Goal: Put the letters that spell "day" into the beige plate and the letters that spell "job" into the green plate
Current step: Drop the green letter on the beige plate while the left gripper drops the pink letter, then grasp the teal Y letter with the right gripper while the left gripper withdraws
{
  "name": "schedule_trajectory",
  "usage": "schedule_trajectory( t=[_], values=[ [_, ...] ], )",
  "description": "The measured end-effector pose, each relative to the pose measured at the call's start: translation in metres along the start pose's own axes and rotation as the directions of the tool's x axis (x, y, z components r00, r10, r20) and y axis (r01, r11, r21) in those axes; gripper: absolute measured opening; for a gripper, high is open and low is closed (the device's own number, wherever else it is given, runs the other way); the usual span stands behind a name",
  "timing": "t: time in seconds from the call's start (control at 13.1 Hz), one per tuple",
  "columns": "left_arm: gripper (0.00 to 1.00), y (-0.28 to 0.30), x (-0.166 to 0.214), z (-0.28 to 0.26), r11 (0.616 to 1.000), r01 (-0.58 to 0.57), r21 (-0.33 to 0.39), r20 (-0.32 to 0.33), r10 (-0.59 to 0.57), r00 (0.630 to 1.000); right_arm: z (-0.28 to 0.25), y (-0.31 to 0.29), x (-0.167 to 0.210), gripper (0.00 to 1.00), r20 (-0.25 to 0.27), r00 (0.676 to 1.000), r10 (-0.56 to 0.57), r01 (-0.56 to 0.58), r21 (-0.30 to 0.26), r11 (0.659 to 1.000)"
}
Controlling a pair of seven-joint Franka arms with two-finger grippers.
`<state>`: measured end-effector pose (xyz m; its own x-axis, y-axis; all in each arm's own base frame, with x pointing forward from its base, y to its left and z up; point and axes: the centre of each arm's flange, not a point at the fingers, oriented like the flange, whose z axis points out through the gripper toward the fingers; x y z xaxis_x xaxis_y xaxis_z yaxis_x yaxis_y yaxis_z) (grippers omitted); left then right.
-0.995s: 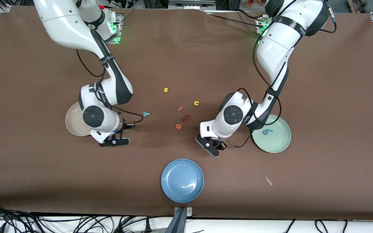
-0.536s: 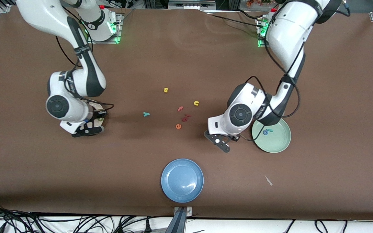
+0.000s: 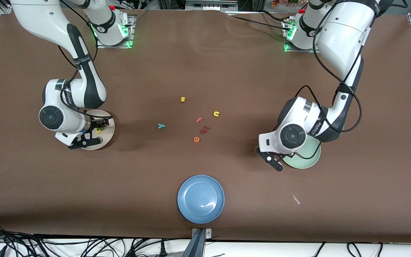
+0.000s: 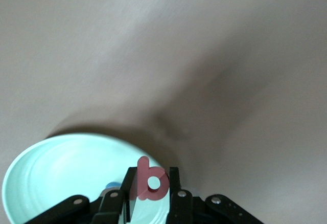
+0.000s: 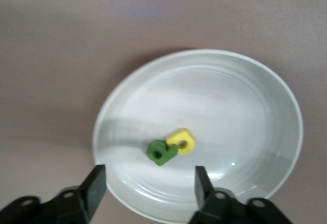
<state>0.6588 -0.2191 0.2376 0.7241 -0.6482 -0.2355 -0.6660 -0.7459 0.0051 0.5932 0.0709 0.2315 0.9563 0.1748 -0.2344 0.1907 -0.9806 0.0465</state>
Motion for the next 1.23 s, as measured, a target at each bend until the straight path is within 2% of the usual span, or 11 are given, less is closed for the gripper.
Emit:
schedule_trajectory(
  t=[0.15, 0.38, 0.61, 0.77, 1.07, 1.23],
  values=[
    [0.26, -0.012, -0.008, 0.006, 1.0, -0.001, -0.009, 0.01, 0.001, 1.0, -0.005, -0.039, 0.005, 1.0, -0.011, 0.996, 0.085, -0.085, 0.015, 0.996],
    [0.26, -0.012, -0.013, 0.023, 1.0, -0.016, -0.014, 0.005, 0.016, 1.0, -0.009, -0.112, 0.003, 1.0, -0.01, 0.979, 0.203, -0.202, 0.041, 0.978],
    [0.26, -0.018, -0.022, 0.047, 0.998, -0.058, -0.012, -0.031, 0.057, 0.998, -0.015, -0.161, 0.001, 1.0, -0.03, 0.969, 0.247, -0.244, 0.07, 0.967],
    [0.41, -0.034, -0.033, 0.048, 0.997, -0.076, -0.013, -0.038, 0.076, 0.996, -0.015, -0.18, 0.001, 1.0, -0.058, 0.964, 0.261, -0.255, 0.093, 0.962],
    [0.81, -0.033, -0.037, 0.013, 0.996, -0.091, 0.011, -0.068, 0.092, 0.993, 0.008, -0.221, 0.006, 1.0, -0.114, 0.94, 0.321, -0.305, 0.141, 0.942],
    [1.0, -0.027, -0.037, -0.01, 0.995, -0.099, 0.028, -0.092, 0.101, 0.991, 0.025, -0.238, 0.006, 1.0, -0.122, 0.936, 0.331, -0.313, 0.145, 0.939]
  ],
)
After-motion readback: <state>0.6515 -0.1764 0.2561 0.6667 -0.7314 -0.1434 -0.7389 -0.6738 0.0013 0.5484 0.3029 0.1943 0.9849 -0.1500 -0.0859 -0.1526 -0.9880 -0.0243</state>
